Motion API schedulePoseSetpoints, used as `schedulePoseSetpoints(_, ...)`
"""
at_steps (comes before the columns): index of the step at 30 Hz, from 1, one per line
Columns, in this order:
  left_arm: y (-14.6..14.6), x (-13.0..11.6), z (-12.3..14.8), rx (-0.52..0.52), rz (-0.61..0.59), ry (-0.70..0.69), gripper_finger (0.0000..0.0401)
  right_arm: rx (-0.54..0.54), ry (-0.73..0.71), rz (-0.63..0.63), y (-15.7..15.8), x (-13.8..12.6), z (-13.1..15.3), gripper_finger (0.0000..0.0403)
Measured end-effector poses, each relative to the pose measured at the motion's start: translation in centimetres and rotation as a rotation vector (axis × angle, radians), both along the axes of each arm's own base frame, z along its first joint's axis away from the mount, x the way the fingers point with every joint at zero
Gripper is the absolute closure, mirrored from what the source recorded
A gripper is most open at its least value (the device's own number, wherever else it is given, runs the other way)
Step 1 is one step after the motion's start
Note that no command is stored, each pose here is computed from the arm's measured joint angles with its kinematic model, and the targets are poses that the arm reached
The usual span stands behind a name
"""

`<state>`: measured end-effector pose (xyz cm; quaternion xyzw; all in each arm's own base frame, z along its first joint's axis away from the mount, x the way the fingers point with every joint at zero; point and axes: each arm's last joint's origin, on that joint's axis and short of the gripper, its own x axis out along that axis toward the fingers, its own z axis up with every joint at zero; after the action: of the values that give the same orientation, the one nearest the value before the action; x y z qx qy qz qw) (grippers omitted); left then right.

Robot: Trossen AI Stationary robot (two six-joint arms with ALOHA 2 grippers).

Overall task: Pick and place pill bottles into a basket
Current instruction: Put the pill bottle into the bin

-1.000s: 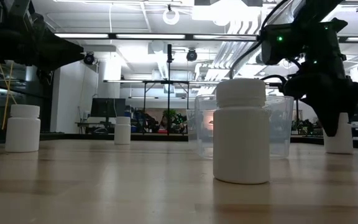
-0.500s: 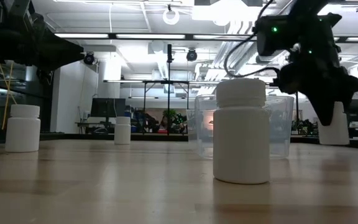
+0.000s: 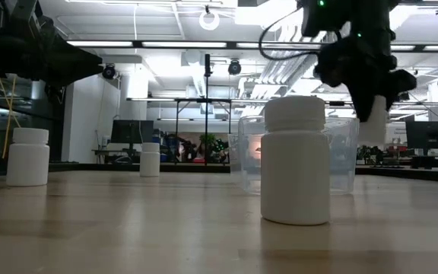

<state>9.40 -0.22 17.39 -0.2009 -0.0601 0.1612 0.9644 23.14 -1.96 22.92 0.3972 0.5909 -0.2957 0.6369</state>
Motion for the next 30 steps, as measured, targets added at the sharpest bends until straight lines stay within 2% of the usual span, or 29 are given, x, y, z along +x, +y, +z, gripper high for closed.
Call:
schedulePoseSetpoints(14, 0.0, 0.0, 0.0, 0.000, 0.000, 0.000, 0.0277, -0.102, -0.152, 0.009, -0.4, 1.8, 4.1, 0.0232)
schedulePoseSetpoints(25, 0.0, 0.0, 0.0, 0.000, 0.000, 0.000, 0.0277, -0.219, -0.355, 0.031, -1.3, 3.6, 6.2, 0.0232)
schedulePoseSetpoints(30, 0.0, 0.0, 0.0, 0.000, 0.000, 0.000, 0.0277, -0.300, -0.413, 0.041, -2.0, 4.0, 8.3, 0.0232)
